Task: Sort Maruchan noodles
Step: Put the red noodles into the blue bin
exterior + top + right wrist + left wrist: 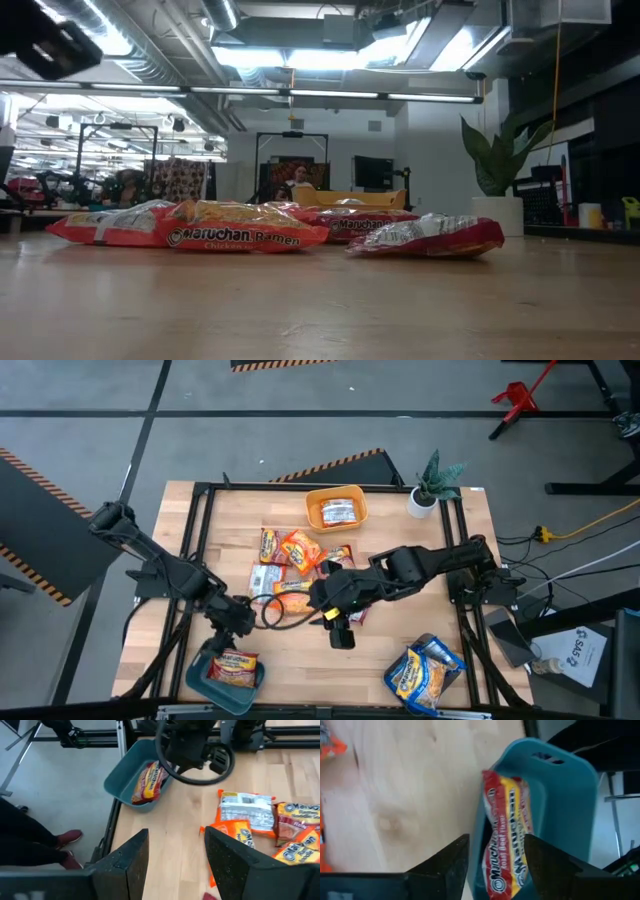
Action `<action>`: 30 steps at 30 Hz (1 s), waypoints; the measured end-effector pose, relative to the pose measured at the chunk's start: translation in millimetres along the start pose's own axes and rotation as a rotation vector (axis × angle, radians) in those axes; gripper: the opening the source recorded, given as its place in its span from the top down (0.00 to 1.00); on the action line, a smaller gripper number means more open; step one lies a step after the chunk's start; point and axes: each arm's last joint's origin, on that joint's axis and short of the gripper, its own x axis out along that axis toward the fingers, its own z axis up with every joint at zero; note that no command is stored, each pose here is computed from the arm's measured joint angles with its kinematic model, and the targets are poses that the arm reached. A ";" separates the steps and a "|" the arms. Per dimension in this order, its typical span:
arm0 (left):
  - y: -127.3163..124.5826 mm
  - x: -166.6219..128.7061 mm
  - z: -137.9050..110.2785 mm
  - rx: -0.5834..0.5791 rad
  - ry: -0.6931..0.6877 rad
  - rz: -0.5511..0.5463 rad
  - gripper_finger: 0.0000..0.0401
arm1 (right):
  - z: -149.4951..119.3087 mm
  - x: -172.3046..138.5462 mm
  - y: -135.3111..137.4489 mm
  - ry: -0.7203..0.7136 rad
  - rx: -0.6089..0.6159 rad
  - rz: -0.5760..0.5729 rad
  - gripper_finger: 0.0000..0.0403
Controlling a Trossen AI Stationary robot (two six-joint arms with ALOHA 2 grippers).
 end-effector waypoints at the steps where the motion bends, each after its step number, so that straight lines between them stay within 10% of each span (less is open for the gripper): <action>1: 0.6 2.9 0.5 -0.005 0.010 0.004 0.53 | -1.1 -0.1 2.6 0.006 -0.005 0.003 0.56; 30: -11.8 46.2 0.2 0.042 0.130 -0.040 0.62 | -10.1 -1.7 32.3 0.010 -0.008 -0.010 0.56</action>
